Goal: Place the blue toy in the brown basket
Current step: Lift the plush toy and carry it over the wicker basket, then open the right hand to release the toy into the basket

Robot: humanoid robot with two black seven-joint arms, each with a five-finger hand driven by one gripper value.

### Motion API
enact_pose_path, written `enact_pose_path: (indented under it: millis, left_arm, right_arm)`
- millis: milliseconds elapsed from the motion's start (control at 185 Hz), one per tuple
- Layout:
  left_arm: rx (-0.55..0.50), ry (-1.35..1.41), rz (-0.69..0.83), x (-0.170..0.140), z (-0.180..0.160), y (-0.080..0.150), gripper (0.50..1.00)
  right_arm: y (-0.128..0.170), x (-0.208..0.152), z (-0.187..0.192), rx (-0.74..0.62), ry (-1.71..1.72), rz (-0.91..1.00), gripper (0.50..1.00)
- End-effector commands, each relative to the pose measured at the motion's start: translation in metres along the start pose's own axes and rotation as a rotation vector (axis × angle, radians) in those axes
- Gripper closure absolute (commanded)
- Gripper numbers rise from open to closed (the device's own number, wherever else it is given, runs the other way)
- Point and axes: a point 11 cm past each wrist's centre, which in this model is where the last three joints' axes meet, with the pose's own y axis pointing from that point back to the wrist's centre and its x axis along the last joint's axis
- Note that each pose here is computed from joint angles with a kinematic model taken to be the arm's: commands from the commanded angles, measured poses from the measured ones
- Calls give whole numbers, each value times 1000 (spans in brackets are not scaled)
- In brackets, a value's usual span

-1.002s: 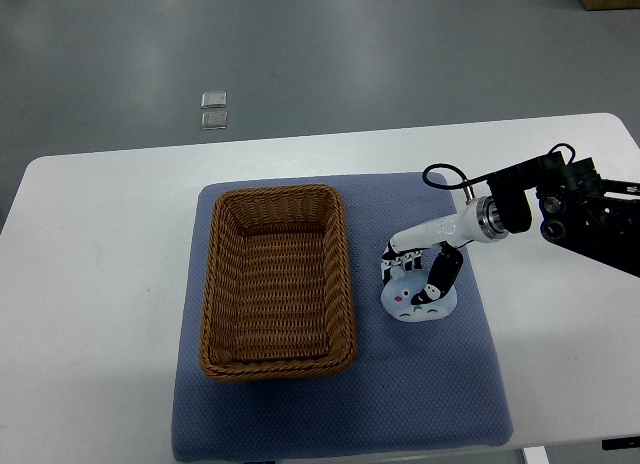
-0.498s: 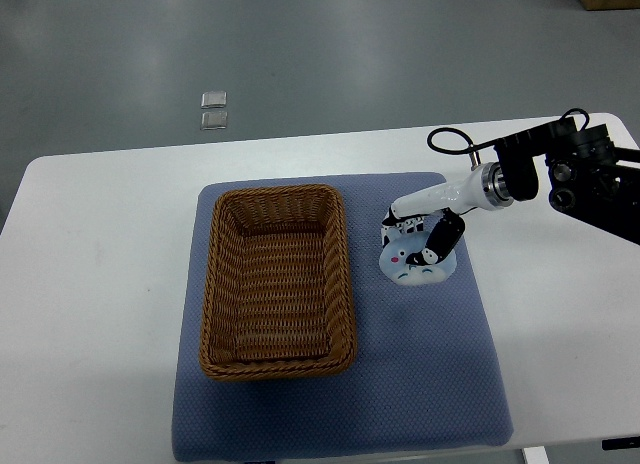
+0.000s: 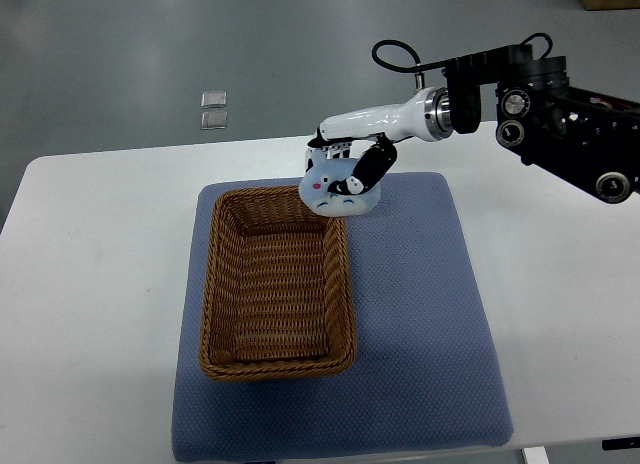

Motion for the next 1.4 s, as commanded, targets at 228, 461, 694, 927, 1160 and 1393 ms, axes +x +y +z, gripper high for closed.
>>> enact_pose_path:
  millis: [228, 461, 694, 927, 1160, 1393]
  left_arm:
    - [-1, 0, 1, 0, 0, 0, 500]
    - [-1, 0, 1, 0, 0, 0, 500]
    - [1, 0, 1, 0, -1, 0, 500]
    - [-1, 0, 1, 0, 0, 0, 500]
    - [-1, 0, 1, 0, 0, 0, 500]
    - [1, 0, 1, 0, -1, 0, 500]
  right_arm:
    - [-55, -46, -33, 122, -105, 26, 961]
    - [-71, -70, -27, 114, -168, 27, 912]
    - [-72, -77, -17, 93, -196, 49, 709]
    - [-72, -77, -17, 98, -202, 52, 638]
    - [-63, -54, -17, 134, -271, 130, 599]
    - [-44, -24, 10, 155, -500, 328, 599]
